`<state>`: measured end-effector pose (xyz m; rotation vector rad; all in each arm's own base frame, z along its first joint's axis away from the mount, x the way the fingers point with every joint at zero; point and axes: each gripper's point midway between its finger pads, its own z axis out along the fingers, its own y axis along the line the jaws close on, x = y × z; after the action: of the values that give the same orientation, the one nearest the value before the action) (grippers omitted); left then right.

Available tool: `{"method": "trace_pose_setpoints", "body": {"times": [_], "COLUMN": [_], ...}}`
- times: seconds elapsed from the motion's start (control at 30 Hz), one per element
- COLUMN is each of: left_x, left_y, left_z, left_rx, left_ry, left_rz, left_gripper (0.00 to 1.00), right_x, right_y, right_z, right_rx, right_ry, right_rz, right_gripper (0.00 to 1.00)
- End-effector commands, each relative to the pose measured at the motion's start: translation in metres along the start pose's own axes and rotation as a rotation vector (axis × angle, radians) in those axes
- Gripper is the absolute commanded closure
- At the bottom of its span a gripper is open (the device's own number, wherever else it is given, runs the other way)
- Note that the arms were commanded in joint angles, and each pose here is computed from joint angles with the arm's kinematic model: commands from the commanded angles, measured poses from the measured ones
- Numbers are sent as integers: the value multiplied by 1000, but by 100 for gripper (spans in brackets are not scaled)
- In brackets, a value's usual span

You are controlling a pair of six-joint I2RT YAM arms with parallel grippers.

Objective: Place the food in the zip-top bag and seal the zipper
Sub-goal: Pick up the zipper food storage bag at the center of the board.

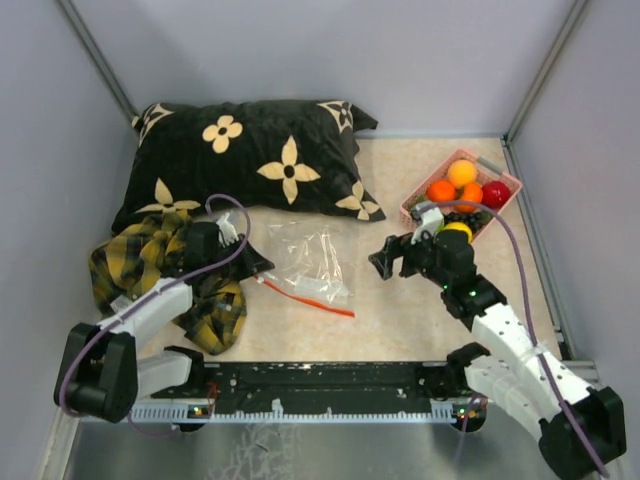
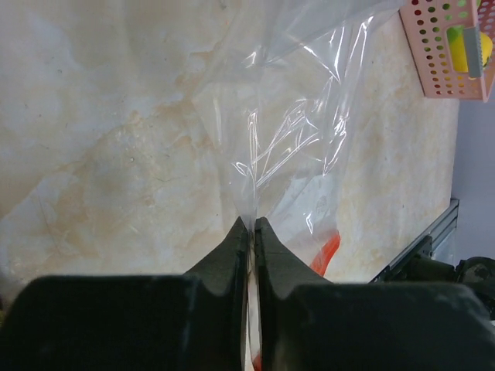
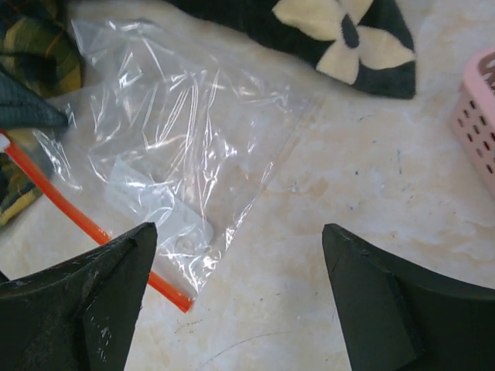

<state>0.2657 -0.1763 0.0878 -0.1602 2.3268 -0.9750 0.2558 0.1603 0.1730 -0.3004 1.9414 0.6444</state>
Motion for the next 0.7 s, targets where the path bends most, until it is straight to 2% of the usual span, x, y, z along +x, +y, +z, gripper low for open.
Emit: {"method": "trace_pose_setpoints", "body": {"times": [0.0,0.07,0.33,0.47,0.67], "left_x": [-8,-10,-17,-18,-19], "left_y": [-11,-13,-20,-23,-25], "left_z": [-7,-9,-17,-21,-25], "left_rx": [28,28,21,24,29], "left_ry": [-42,-48,-69,-73,-83], "left_rz": [50,59,64,64,68], "left_gripper": [94,100,100,100,100], "right_x": [-16,-13,-5,5,23], "right_y": [28,41,87,108,138], "right_z": [13,17,24,26,30], "right_rx": [-62,-91,-211,-280,-362], "right_ry": [-44,-41,-109,-147,-187], "right_rz": [-131,-186,-413,-528,-693], "right_gripper": [12,12,14,20,23]}}
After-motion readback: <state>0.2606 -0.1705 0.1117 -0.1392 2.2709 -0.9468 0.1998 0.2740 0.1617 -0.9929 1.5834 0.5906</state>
